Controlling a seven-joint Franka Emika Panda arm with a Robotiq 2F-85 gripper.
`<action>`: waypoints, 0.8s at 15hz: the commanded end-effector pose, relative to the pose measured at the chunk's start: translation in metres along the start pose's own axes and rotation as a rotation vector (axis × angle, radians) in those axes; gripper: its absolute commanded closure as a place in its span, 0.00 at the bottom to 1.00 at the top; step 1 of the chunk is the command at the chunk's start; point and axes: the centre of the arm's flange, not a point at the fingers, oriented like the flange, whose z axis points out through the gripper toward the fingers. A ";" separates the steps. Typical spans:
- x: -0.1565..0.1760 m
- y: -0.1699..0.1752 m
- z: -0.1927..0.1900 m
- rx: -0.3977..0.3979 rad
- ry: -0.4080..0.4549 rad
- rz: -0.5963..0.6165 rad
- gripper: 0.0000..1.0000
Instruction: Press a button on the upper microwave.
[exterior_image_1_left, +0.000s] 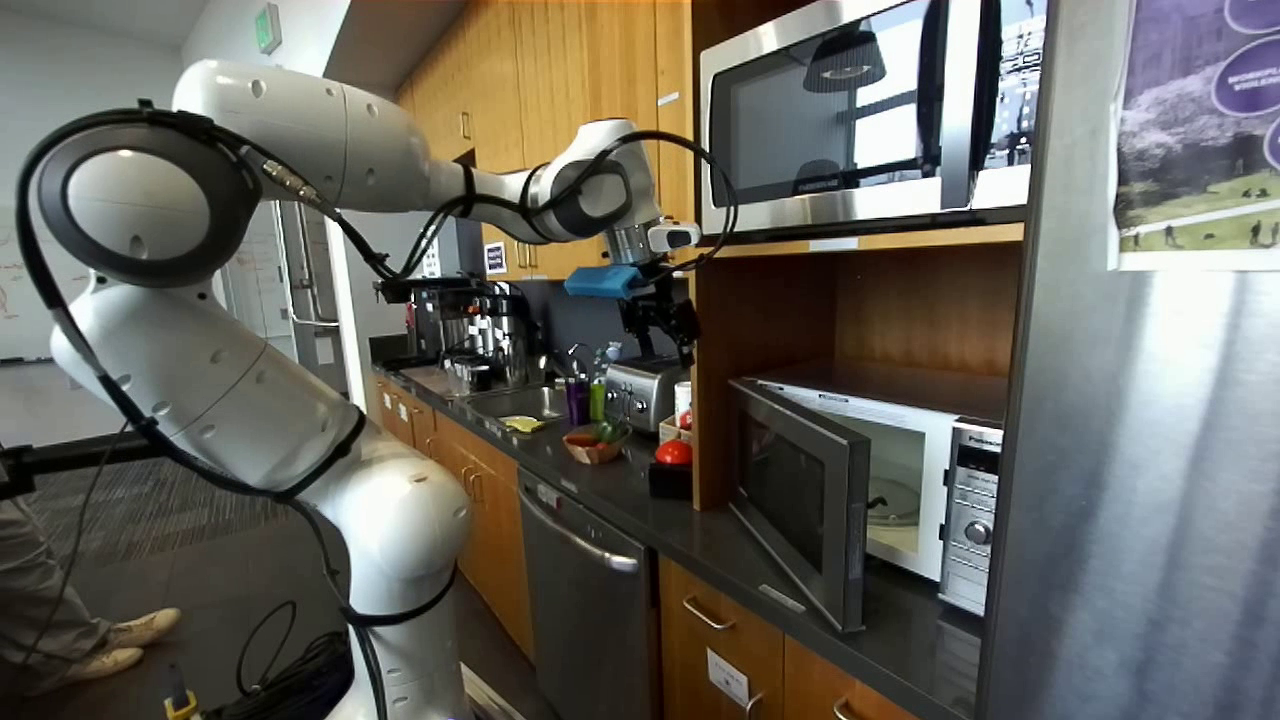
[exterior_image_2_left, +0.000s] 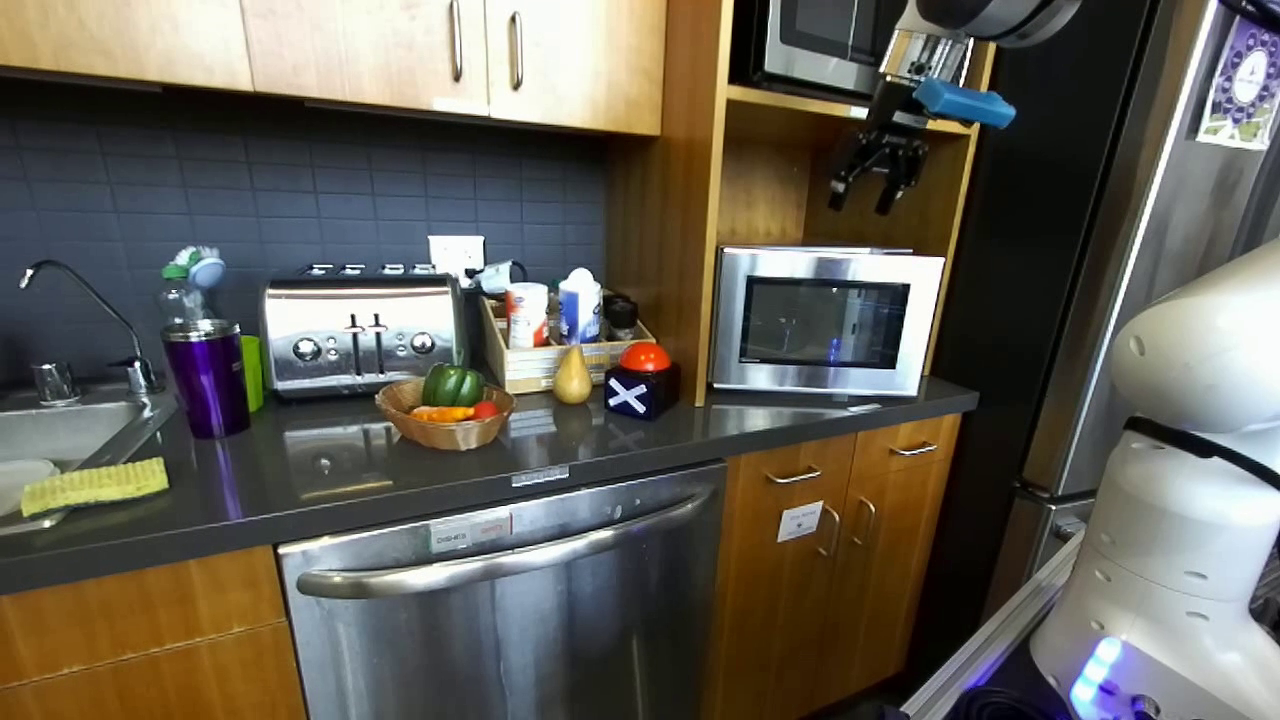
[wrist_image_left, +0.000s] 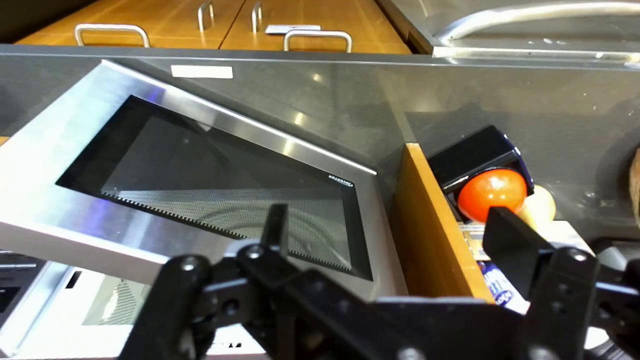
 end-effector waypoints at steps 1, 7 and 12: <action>0.002 0.011 -0.016 -0.003 0.052 0.075 0.00; 0.003 0.037 -0.033 0.004 0.120 0.180 0.00; 0.003 0.069 -0.041 0.012 0.169 0.300 0.00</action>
